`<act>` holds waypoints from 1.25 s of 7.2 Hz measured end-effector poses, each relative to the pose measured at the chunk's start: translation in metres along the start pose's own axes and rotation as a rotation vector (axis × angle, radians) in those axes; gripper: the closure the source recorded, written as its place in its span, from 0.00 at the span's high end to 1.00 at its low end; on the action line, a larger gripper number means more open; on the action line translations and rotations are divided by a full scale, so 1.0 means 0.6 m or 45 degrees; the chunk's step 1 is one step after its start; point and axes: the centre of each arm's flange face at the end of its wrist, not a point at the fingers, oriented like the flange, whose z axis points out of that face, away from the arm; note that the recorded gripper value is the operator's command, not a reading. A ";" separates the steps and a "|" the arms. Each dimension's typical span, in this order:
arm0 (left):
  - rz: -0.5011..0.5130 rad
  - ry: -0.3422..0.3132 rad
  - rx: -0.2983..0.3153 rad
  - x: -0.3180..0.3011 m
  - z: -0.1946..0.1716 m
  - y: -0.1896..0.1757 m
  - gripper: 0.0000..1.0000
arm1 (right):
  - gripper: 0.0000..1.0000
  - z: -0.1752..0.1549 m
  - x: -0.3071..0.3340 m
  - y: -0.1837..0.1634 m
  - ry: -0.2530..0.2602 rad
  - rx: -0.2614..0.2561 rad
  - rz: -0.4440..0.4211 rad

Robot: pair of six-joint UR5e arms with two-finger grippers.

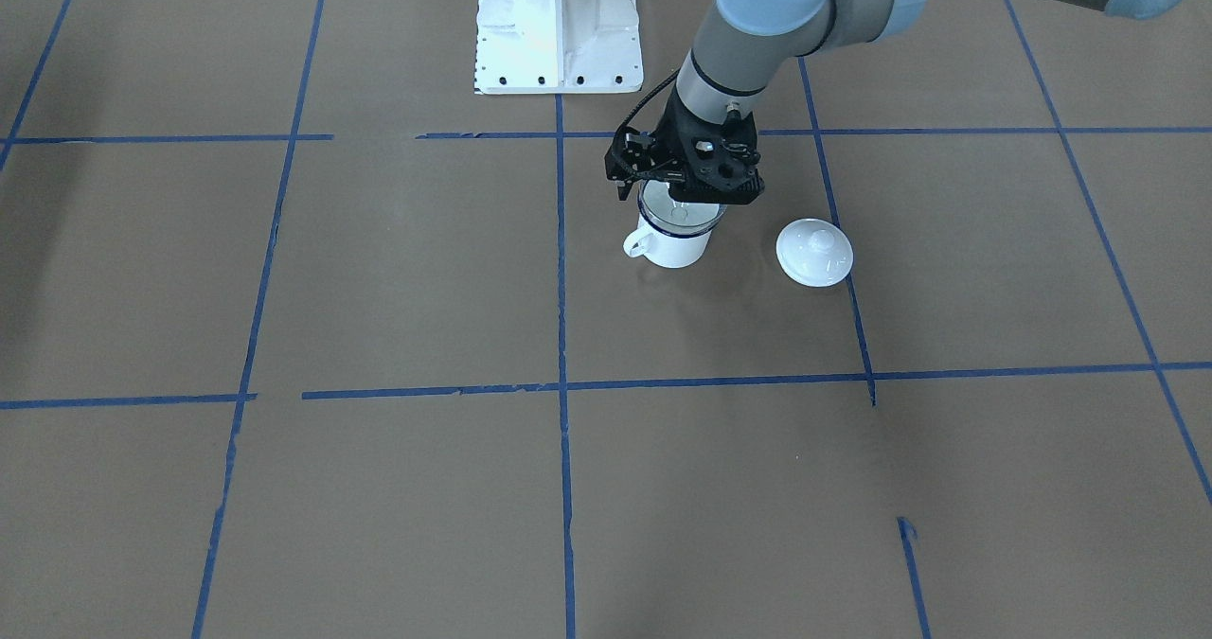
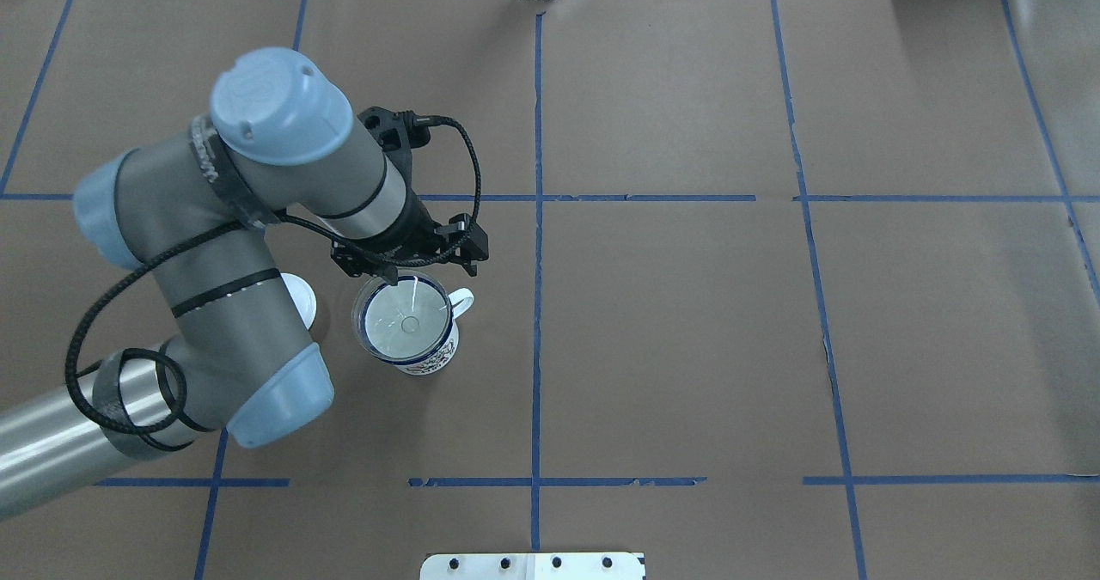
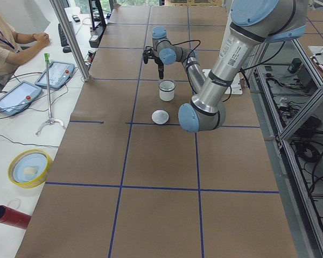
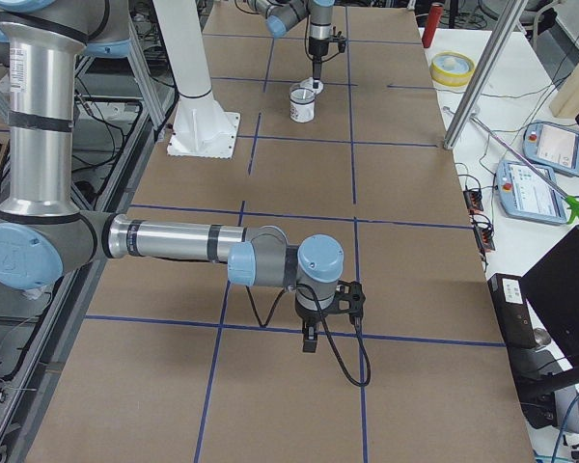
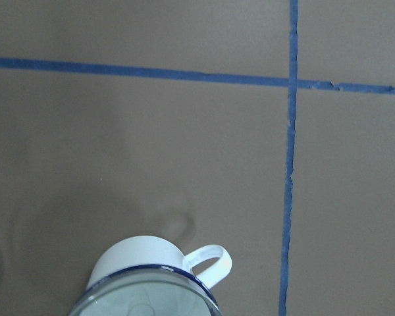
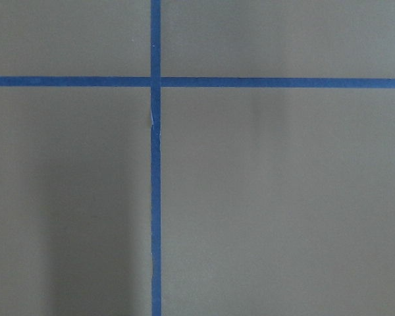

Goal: Remove funnel from cup
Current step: 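Reach the left gripper down to the clear glass funnel in the mug, then close the left gripper on the funnel rim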

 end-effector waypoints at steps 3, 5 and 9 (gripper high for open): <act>-0.005 -0.068 0.057 0.009 0.042 0.026 0.60 | 1.00 0.000 0.000 0.000 0.000 0.000 0.000; 0.005 -0.078 0.043 0.011 0.056 0.040 0.58 | 1.00 0.000 0.000 0.000 0.000 -0.001 0.000; 0.014 -0.085 0.030 0.014 0.056 0.052 0.00 | 1.00 0.000 0.000 0.000 0.000 -0.001 0.000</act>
